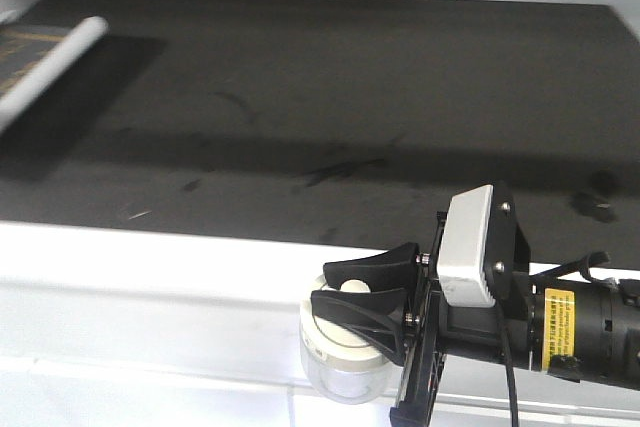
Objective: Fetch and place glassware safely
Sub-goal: 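Close the right gripper on the jar's white lid and lift it out, then hold the jar in the right gripper while the base drives to the bench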
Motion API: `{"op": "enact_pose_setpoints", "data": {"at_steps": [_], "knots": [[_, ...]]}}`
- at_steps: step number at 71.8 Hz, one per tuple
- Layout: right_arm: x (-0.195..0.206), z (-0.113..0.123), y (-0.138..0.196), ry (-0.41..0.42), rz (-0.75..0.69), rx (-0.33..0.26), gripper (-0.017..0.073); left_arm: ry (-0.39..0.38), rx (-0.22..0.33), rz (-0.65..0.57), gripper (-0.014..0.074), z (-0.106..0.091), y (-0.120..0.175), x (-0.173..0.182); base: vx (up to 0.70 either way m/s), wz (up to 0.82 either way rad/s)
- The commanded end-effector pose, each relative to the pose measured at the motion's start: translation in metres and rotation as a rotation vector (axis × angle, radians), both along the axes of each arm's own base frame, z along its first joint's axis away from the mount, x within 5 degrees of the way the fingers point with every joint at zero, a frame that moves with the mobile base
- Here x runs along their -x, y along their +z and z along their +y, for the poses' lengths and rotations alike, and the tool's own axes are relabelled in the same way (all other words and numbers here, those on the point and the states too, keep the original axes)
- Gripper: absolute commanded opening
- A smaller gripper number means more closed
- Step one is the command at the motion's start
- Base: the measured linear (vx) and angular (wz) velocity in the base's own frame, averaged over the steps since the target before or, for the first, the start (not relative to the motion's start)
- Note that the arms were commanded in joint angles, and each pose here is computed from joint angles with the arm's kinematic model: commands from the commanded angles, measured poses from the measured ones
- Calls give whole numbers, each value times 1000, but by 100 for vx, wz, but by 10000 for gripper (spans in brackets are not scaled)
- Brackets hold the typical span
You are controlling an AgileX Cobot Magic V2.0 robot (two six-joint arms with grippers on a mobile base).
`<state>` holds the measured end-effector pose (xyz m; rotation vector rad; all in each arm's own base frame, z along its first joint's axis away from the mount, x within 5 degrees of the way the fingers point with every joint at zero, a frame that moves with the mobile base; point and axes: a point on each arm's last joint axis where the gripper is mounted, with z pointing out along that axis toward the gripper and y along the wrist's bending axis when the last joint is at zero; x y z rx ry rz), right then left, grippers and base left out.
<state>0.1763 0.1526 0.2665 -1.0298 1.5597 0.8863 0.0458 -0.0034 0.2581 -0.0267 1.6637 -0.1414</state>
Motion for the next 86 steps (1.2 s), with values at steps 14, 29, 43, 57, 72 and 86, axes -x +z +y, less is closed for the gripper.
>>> {"op": "enact_pose_setpoints", "data": {"at_steps": [14,29,43,57,72,86], "knots": [[2,1,20,14,-40,-98,-1,-8,16,-86,-7,0,14,0,-14,60],[2,1,19,13,-39,-96,-1,-8,16,-86,-7,0,14,0,-11,82],[2,1,19,13,-39,-96,-1,-8,16,-86,-7,0,14,0,-8,85],[2,1,19,13,-39,-96,-1,-8,16,-86,-7,0,14,0,-3,70],[2,1,19,13,-39,-96,-1,-8,16,-86,-7,0,14,0,2,58],[2,1,19,12,-38,-97,-1,-8,16,-86,-7,0,14,0,4,54]]}}
